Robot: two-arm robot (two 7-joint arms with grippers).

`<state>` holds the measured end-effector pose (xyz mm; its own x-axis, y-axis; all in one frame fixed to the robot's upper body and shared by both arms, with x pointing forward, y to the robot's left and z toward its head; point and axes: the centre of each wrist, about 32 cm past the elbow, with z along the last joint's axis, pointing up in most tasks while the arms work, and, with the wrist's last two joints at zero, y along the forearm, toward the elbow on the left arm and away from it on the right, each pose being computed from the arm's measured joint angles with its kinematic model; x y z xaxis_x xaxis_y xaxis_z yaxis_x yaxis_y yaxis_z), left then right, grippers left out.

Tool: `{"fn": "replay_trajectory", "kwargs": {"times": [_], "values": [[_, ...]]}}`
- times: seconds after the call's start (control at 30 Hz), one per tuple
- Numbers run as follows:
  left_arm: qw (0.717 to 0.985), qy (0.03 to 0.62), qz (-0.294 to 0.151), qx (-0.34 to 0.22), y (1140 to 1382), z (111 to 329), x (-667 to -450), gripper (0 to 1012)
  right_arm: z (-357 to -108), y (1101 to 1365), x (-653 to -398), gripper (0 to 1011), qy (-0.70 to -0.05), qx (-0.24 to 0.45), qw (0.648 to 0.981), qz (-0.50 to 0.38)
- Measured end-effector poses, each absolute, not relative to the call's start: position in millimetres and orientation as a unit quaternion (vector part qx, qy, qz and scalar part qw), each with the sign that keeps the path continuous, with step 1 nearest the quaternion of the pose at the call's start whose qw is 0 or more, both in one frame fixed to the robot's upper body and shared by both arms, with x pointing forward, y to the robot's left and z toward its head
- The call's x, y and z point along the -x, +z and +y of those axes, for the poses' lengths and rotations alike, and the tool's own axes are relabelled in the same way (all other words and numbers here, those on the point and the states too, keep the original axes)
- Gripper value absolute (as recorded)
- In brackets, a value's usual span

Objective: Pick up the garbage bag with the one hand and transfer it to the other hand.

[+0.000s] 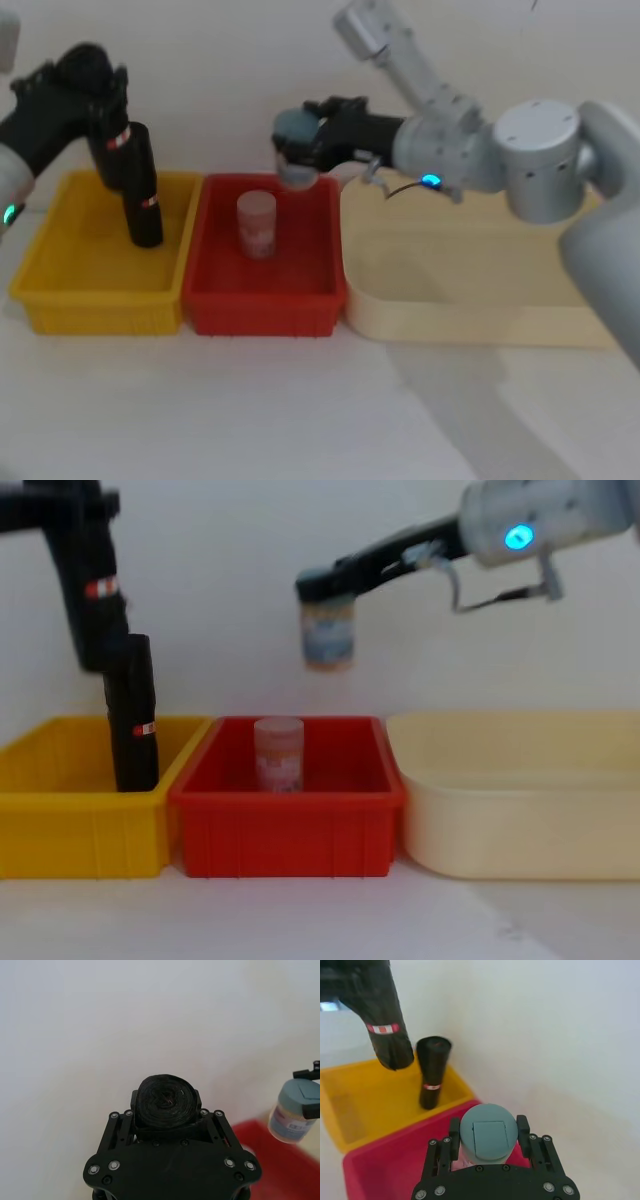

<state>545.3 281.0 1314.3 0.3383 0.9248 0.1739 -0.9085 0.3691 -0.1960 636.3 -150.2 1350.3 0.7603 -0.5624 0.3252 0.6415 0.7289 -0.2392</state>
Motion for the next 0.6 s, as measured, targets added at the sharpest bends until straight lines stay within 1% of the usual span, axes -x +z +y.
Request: {"fn": "replay_trajectory", "kwargs": {"times": [0.03,0.1,0.23,0.33,0.43,0.6], "values": [[0.818,0.558,-0.135,0.038,1322,277,-546,513,-157,1356,-633,663,-0.333,0.167,0.92,-0.122],[0.819,0.554,-0.142,0.046,1332,273,-547,513,-164,1360,-631,663,-0.339,0.165,0.918,-0.125],[0.825,0.542,-0.149,0.056,1346,263,-551,513,-186,1368,-620,663,-0.359,0.158,0.911,-0.128],[0.83,0.533,-0.15,0.062,1352,257,-554,513,-196,1369,-614,661,-0.368,0.156,0.908,-0.127],[0.838,0.521,-0.147,0.065,1357,248,-558,513,-214,1367,-602,663,-0.385,0.152,0.902,-0.124],[0.855,0.495,-0.138,0.068,1364,234,-567,513,-236,1365,-587,663,-0.408,0.141,0.894,-0.119]]}}
